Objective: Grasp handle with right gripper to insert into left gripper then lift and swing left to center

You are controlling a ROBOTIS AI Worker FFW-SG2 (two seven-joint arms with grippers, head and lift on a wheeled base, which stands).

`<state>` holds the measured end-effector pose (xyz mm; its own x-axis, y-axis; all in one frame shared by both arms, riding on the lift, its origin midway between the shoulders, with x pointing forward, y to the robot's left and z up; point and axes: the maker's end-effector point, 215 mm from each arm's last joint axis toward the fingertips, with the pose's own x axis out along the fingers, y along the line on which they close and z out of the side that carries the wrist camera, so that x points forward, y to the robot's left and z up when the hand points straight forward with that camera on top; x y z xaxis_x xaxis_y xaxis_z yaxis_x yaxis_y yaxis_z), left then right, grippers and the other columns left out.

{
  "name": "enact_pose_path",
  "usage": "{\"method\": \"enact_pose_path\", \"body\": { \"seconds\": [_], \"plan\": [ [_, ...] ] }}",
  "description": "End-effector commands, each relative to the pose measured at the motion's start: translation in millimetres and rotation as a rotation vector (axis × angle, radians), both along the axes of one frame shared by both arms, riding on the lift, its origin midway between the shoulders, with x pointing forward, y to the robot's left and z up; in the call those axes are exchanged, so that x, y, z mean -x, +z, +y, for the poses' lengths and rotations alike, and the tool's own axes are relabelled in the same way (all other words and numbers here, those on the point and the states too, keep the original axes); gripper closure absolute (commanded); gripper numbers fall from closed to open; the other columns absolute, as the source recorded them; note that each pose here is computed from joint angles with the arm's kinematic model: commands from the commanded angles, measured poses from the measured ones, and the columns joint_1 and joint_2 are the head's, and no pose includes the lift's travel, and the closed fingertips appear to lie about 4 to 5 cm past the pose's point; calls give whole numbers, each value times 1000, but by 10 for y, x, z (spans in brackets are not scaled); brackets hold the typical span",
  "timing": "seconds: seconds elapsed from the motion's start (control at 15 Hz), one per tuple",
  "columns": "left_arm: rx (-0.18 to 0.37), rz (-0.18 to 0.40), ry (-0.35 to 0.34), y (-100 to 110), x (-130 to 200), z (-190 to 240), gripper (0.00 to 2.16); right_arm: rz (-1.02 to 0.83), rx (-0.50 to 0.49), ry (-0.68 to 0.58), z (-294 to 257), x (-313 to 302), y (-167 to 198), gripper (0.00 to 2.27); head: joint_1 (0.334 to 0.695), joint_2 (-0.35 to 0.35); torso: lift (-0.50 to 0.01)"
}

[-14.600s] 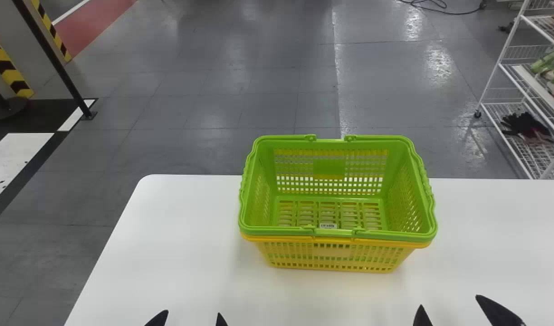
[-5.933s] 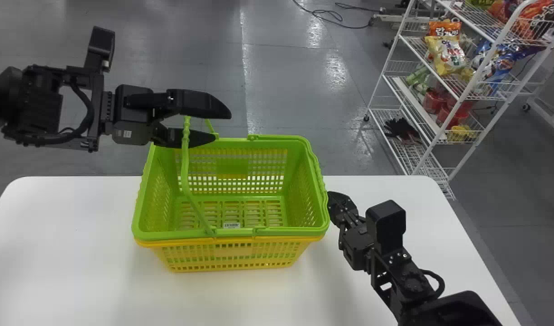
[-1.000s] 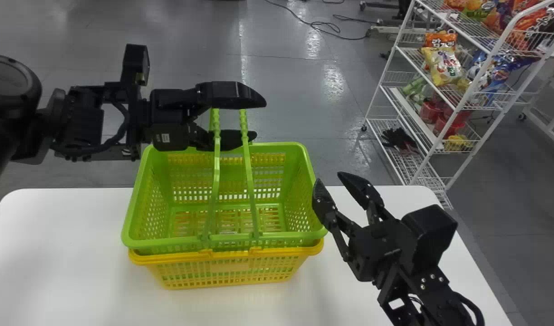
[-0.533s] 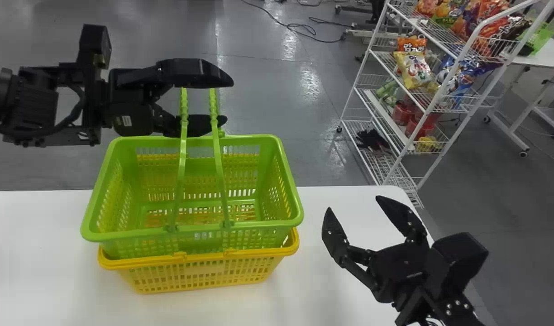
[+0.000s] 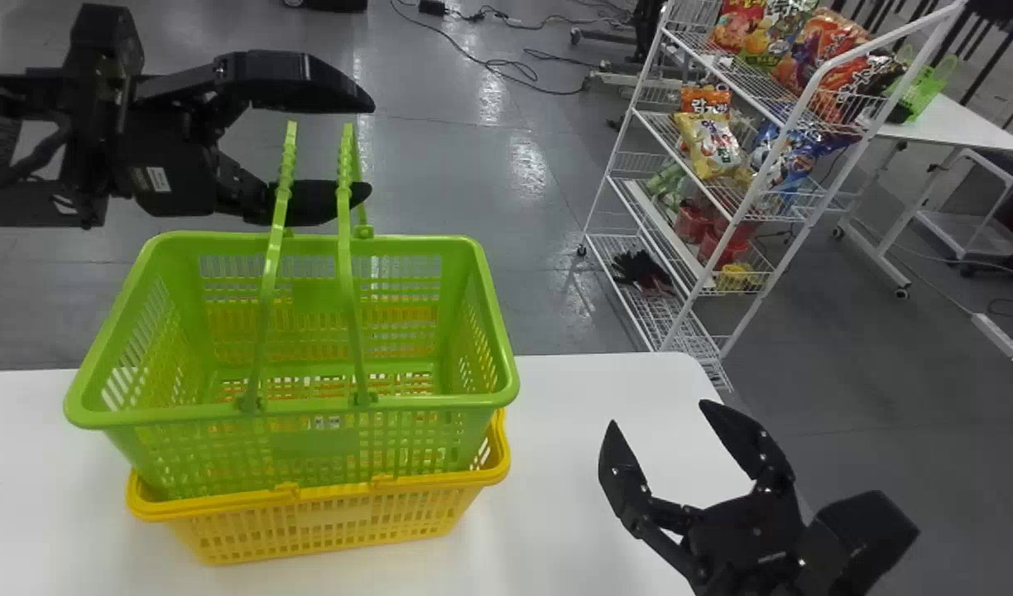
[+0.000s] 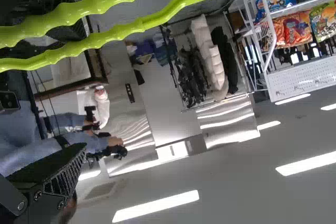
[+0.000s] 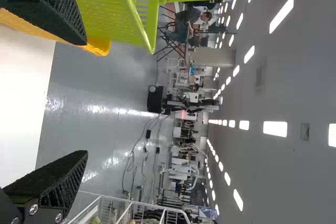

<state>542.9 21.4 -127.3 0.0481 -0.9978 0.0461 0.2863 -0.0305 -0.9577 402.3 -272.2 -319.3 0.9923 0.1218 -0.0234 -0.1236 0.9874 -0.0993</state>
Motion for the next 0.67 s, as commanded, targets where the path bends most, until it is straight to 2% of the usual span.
{"method": "enact_pose_path", "body": {
  "seconds": [0.0,0.13,0.6],
  "plan": [
    [12,5,-19,192,9,53,178,2,-2,-1,-6,71,-62,56,635,-288,-93],
    [16,7,-29,372,-5,102,181,1,-8,2,7,120,-91,60,634,-287,-93],
    [8,-34,-22,810,-75,219,211,-41,-25,0,39,282,-137,60,610,-273,-93]
  ]
}}
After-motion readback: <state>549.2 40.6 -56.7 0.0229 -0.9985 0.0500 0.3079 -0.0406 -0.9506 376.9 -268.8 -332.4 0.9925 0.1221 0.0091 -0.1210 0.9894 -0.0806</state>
